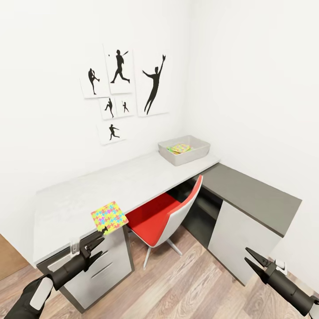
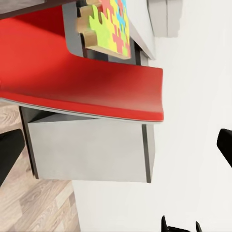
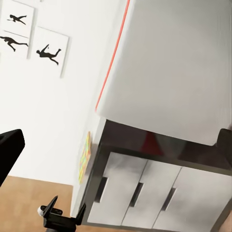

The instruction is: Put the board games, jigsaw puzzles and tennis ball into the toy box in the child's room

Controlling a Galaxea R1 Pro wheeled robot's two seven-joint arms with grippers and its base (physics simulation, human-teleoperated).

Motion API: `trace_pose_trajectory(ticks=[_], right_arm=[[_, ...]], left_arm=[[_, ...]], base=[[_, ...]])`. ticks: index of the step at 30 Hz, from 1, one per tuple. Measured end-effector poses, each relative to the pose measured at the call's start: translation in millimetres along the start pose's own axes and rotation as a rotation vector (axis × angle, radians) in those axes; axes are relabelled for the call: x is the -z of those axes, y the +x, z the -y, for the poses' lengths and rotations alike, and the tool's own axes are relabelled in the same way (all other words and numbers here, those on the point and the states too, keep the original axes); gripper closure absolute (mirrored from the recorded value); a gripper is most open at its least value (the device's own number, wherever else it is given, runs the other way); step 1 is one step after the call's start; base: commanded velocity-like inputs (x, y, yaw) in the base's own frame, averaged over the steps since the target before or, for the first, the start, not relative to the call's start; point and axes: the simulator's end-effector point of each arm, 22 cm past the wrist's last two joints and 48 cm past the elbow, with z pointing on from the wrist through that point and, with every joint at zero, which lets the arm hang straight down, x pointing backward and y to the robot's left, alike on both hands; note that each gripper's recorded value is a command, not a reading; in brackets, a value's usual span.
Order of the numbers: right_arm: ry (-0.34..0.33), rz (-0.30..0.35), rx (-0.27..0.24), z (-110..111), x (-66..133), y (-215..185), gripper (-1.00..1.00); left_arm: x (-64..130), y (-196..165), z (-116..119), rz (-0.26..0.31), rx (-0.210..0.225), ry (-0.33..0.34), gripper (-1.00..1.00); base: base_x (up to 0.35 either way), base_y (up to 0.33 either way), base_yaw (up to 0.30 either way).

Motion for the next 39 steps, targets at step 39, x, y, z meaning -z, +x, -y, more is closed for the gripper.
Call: trace_pose_trajectory(ticks=[39], right_arm=[[-0.001, 0.001, 0.0, 30, -5.0, 8, -1.0]], left_arm=[[-12.0, 9, -28, -0.012, -0.003, 0.004, -1.0]], base=[[0.009, 0.0, 0.0]])
